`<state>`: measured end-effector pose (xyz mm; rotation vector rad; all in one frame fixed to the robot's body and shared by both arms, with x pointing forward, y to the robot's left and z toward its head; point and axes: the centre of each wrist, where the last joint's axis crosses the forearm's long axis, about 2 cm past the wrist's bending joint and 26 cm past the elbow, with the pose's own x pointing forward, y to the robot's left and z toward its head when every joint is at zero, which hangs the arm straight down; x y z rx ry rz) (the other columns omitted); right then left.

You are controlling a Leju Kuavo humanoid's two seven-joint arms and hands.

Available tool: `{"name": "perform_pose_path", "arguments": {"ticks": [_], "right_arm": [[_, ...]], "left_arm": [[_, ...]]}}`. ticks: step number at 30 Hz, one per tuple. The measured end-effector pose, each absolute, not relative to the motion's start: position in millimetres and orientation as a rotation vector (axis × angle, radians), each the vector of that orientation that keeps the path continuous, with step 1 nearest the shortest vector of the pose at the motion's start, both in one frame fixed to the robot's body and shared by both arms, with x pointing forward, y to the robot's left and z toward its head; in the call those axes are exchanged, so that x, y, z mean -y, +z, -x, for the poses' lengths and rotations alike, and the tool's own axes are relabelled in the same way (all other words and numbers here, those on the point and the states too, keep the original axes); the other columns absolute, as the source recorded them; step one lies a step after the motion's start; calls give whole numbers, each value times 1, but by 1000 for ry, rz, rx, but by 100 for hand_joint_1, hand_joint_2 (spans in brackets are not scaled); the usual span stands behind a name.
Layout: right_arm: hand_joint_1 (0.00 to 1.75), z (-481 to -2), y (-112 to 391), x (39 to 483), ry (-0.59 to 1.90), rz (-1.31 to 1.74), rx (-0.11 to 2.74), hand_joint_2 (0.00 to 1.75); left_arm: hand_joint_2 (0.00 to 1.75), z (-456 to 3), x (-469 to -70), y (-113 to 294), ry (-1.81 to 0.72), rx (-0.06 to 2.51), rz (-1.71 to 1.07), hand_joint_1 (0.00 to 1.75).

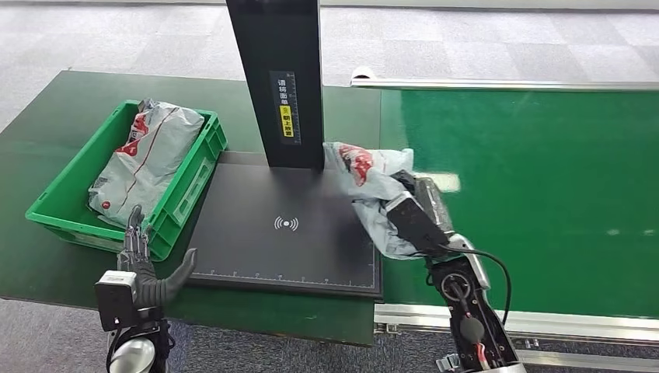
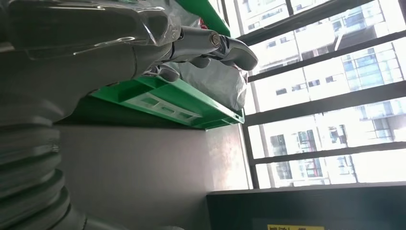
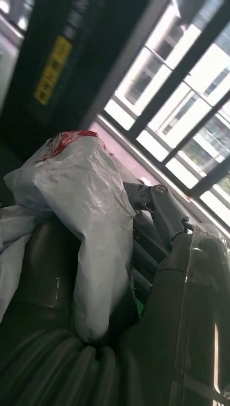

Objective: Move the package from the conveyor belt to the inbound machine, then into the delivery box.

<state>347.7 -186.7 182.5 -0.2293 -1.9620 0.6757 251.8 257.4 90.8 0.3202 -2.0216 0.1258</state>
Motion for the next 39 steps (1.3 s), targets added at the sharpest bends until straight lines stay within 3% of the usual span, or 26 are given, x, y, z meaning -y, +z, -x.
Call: {"name": "perform_pose_path", "arguments": {"ticks": [7,11,25,39], "right_arm": [[169,-360,165,119,869,-3,1833,175],[3,-363,159,103,904,-57,1784,175],[0,-359,146,111,711,-230,1794,175],[0,-343,141,171,357,-216,1932,175]], "left_arm": [[175,-251,-267,94,166,2028,-352,0],[175,-250,-271,93,171,2027,-364,0],[175,-247,-268,92,135,2030,-316,0],[175,-264,-203,111,-243,2104,-166,0]]}}
